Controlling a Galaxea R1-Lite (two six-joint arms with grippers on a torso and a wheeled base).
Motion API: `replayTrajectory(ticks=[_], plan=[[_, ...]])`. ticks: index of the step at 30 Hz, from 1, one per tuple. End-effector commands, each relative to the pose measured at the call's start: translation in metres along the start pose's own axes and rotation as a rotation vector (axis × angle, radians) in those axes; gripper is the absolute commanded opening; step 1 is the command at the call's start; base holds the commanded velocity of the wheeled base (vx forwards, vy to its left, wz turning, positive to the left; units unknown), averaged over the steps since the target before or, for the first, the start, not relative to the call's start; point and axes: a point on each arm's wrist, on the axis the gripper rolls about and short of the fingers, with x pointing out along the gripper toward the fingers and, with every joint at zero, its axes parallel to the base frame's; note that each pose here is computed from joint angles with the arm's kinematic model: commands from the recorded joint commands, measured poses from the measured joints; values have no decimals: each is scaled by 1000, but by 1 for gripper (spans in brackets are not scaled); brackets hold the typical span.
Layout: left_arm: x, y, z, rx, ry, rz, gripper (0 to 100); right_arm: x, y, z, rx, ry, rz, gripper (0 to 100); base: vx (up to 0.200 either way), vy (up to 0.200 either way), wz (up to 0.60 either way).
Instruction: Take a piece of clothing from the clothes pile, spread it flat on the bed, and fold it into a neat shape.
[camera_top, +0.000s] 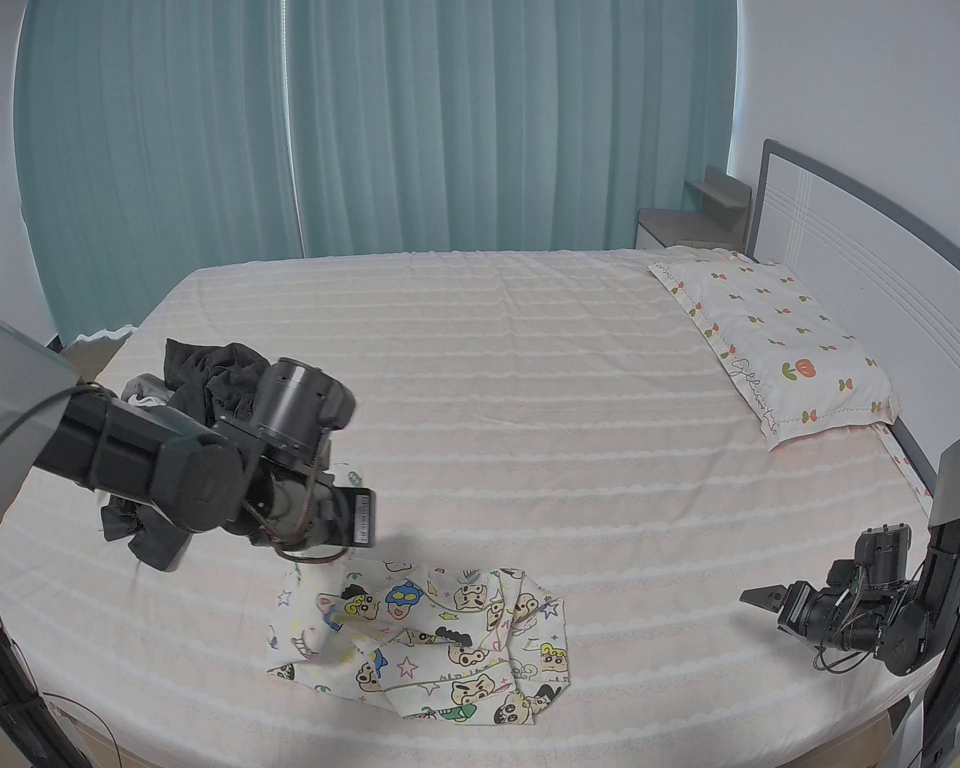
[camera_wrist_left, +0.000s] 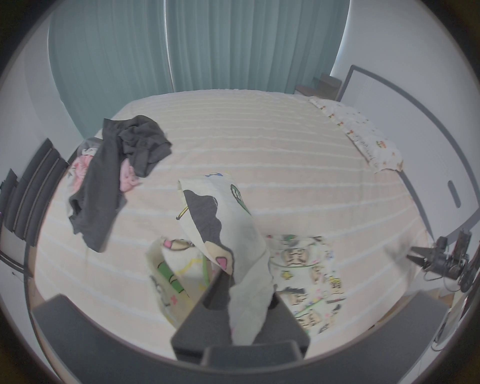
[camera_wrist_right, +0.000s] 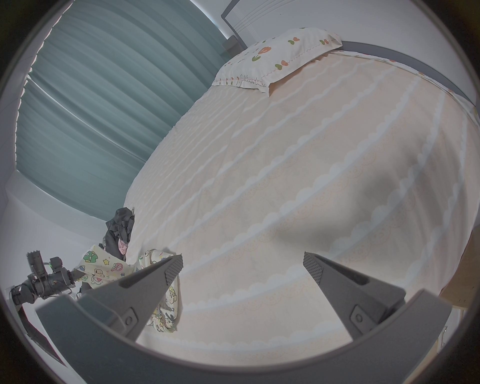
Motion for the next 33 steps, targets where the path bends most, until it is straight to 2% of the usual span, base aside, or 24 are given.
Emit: replayTrajectory(ticks=[1, 10, 17, 18, 26, 30, 33], plan=[[25, -44, -13, 37, 42, -45, 0, -2, -2, -4, 3, 20, -12, 100, 0, 0, 0], [30, -70, -26, 49, 66, -87, 0, -1, -3, -5, 4, 22, -14, 100, 0, 0, 0], [26, -79, -29, 40, 78, -138, 0, -1, -2, -5, 3, 23, -13, 100, 0, 0, 0], [24, -84, -32, 34, 90, -167, 100, -1, -3, -5, 4, 21, -15, 100, 0, 0, 0], [26, -83, -38, 23, 116, -169, 100, -1, -3, -5, 4, 22, -16, 100, 0, 0, 0], [27, -77, -55, 36, 164, -155, 100, -1, -3, -5, 5, 22, -19, 100, 0, 0, 0], [21, -67, -65, -25, 162, -152, 100, -1, -3, -5, 5, 22, -19, 100, 0, 0, 0]])
